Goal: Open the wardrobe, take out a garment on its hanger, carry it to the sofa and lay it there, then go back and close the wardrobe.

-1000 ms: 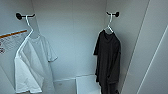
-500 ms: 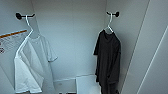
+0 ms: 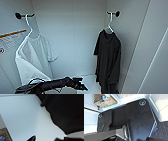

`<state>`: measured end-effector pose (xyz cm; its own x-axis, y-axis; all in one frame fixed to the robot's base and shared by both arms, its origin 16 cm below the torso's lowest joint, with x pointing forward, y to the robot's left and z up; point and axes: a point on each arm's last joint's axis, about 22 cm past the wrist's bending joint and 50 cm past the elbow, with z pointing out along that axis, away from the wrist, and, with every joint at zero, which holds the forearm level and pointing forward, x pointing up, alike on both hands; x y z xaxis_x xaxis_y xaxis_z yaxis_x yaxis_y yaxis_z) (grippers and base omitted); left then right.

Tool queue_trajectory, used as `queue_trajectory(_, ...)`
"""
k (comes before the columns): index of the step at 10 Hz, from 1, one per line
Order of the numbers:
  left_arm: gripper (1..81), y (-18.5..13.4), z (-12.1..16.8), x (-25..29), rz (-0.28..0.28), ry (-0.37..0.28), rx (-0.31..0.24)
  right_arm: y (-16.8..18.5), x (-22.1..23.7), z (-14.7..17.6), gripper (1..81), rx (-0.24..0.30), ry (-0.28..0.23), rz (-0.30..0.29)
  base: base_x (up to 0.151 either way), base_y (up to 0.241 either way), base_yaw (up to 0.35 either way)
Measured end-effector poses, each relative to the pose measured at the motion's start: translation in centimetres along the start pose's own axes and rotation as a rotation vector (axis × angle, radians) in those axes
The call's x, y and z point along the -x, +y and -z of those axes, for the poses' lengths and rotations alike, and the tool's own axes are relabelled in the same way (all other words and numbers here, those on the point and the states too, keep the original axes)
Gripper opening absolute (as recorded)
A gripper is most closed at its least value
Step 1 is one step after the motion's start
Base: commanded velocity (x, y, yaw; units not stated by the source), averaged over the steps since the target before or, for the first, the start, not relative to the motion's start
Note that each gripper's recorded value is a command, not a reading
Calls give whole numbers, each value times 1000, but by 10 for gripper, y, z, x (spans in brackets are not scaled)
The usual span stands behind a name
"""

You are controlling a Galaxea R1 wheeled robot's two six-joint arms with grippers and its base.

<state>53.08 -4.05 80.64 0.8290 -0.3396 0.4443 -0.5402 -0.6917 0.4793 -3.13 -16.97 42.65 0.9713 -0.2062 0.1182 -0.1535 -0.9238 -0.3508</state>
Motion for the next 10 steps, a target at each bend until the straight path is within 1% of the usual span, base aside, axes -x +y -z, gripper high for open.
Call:
queue_trajectory(1, 811, 18, 4, -25, -11, 16, 5, 0, 0, 0, 811, 0, 0, 0, 0, 0, 0)
queue_trajectory(2, 811, 28, 11, -48, -14, 34, 0, 0, -2, 0, 811, 0, 3, 0, 0, 0, 0)
queue_trajectory(4, 811, 44, 29, -90, -2, 73, -14, 0, -4, -1, 811, 0, 4, 1, 0, 0, 0)
queue_trajectory(6, 811, 72, 44, -126, 20, 113, 1, 0, -4, -1, 811, -1, 5, 0, 0, 0, 0)
queue_trajectory(7, 811, 86, 53, -145, 40, 134, 10, -2, -4, -1, 811, -2, 4, -7, 0, 0, 0)
queue_trajectory(10, 811, 128, 97, -207, 81, 223, 43, -5, -5, -2, 811, -4, 5, -34, 0, 0, 0)
